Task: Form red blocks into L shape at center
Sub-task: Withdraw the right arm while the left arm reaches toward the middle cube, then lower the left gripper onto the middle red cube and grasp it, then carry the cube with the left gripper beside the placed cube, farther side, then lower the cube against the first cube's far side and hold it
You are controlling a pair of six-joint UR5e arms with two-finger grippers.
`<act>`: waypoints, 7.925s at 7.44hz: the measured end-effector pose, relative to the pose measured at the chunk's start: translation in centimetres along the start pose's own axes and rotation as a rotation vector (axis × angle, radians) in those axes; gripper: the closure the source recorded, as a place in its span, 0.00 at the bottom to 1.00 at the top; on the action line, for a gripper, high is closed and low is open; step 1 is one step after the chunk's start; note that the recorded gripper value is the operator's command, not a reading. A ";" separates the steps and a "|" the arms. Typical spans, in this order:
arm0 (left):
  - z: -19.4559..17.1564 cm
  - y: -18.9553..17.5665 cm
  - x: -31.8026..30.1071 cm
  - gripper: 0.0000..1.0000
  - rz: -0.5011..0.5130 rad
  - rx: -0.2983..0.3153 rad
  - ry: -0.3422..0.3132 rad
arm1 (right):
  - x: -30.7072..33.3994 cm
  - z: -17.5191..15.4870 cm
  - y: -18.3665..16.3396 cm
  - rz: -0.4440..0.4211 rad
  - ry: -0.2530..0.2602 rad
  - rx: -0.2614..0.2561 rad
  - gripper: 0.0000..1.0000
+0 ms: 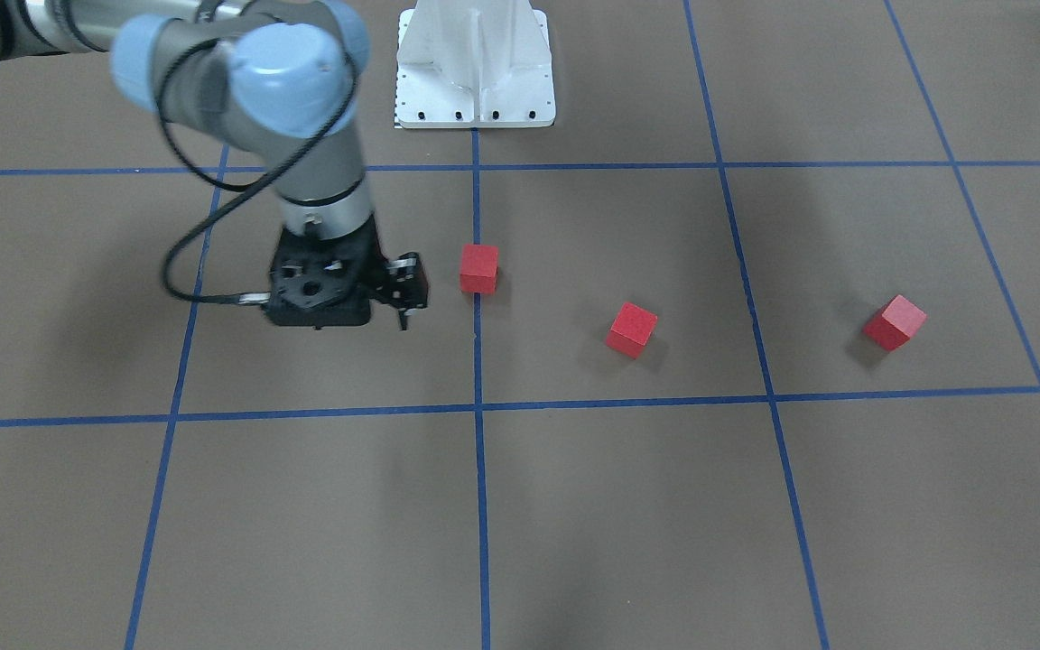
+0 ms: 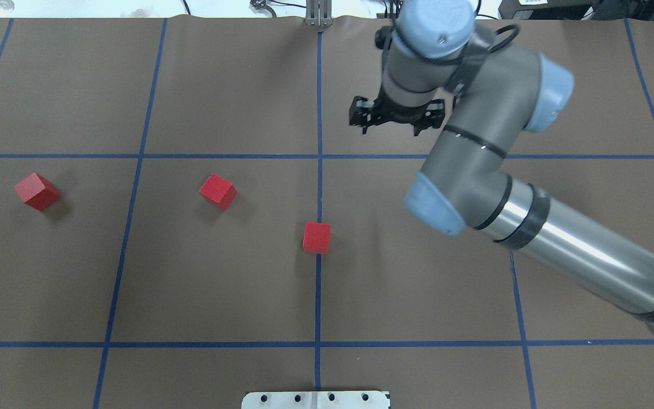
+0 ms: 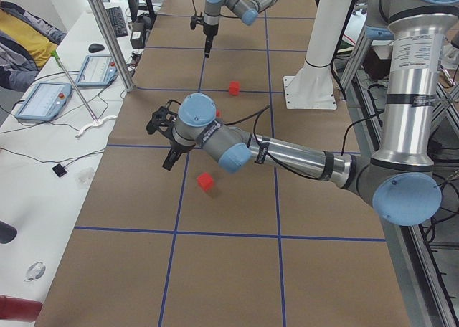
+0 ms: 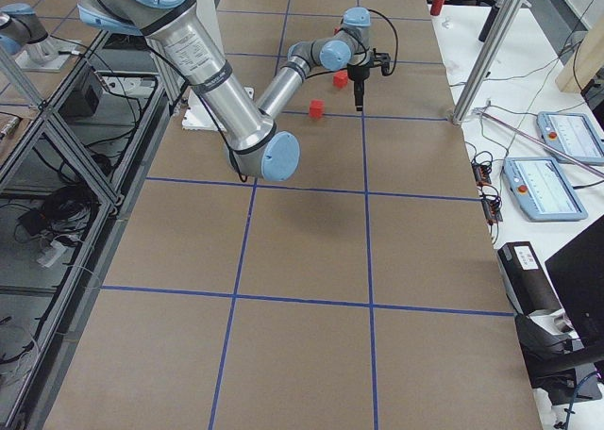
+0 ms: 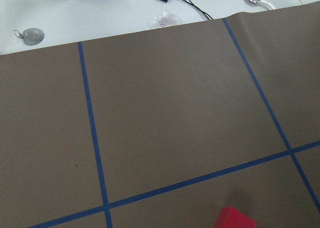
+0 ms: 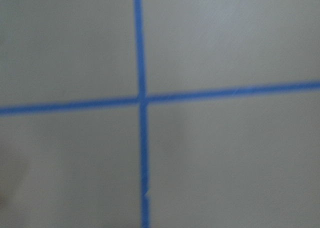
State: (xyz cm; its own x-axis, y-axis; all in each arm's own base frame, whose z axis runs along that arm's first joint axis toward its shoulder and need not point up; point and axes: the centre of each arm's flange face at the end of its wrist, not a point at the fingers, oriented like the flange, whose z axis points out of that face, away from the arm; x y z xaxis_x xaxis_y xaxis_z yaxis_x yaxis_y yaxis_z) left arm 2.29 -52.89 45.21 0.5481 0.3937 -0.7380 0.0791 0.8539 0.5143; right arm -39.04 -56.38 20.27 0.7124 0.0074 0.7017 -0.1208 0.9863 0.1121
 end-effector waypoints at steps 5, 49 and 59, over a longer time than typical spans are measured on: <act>15.3 -3.1 18.3 0.00 0.005 -0.115 0.069 | 37.0 -3.6 -4.9 -0.231 0.050 -0.082 0.01; 36.2 -6.3 57.4 0.67 -0.286 -0.366 -0.162 | 50.9 0.4 3.3 -0.193 0.080 -0.087 0.01; 36.3 -6.2 57.3 0.49 -0.288 -0.367 -0.164 | 50.9 0.4 3.3 -0.193 0.080 -0.088 0.01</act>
State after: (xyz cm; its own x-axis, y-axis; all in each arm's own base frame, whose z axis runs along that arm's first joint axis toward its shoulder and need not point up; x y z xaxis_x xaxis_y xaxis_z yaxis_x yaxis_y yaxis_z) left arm 63.39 -47.97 15.57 0.6735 0.0907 -0.7336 -0.0356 0.9953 0.0903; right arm -3.46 -52.82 56.65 0.7696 -0.1734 0.6146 0.0812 0.9812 0.1751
